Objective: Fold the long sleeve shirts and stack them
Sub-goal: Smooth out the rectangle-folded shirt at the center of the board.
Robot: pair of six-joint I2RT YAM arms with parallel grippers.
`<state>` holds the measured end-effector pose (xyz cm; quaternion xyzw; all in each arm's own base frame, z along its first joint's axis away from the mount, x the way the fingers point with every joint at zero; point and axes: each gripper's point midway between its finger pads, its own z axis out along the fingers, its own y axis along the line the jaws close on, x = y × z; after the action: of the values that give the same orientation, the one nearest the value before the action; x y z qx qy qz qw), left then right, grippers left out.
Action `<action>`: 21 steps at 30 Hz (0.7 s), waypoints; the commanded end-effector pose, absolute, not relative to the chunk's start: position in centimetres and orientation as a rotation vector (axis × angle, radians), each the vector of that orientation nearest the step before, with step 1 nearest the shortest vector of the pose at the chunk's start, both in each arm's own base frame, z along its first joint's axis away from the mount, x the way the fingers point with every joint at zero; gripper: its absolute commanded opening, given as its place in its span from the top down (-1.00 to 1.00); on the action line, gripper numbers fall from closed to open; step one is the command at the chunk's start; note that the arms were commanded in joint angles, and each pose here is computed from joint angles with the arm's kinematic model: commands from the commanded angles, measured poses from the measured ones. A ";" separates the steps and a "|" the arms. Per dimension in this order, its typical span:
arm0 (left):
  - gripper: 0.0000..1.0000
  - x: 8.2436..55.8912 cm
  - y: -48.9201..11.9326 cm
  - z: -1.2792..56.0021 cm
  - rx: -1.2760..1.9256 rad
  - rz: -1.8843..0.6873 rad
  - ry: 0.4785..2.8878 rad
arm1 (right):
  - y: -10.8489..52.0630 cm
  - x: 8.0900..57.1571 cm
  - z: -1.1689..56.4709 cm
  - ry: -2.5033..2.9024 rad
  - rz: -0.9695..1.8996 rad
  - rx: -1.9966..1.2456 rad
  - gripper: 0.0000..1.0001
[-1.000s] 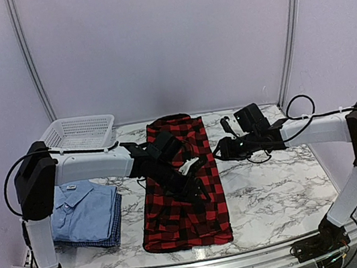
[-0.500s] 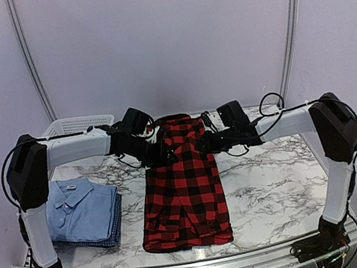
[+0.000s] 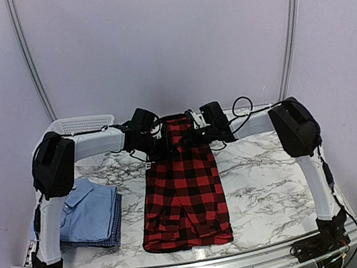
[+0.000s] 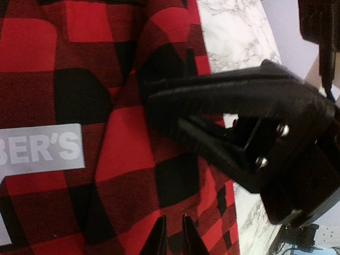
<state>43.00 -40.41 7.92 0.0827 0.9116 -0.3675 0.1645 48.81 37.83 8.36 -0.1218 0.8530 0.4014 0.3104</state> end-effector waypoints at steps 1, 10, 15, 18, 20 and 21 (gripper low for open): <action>0.80 45.6 -39.3 6.4 0.154 -1.020 2.598 | 36.4 53.2 8.4 2.210 1.037 -0.251 0.92; 0.85 46.5 -38.1 3.0 0.053 -0.968 2.651 | 35.2 57.5 5.2 2.241 0.997 -0.179 0.89; 0.85 46.5 -37.7 2.6 0.036 -0.947 2.660 | 34.5 59.3 5.7 2.222 1.034 -0.169 0.72; 0.85 46.5 -37.4 2.5 0.032 -0.932 2.660 | 33.9 60.0 8.0 2.207 1.012 -0.196 0.52; 0.85 46.5 -37.3 2.5 0.031 -0.929 2.661 | 33.1 60.6 9.4 2.194 0.975 -0.206 0.42; 0.85 46.5 -37.3 2.5 0.029 -0.930 2.662 | 32.6 60.9 10.1 2.185 0.973 -0.204 0.38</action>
<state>46.16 -37.67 2.96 0.0163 0.9297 -0.3343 0.1539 58.88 34.44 5.09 -0.0689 0.8613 0.3847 0.3246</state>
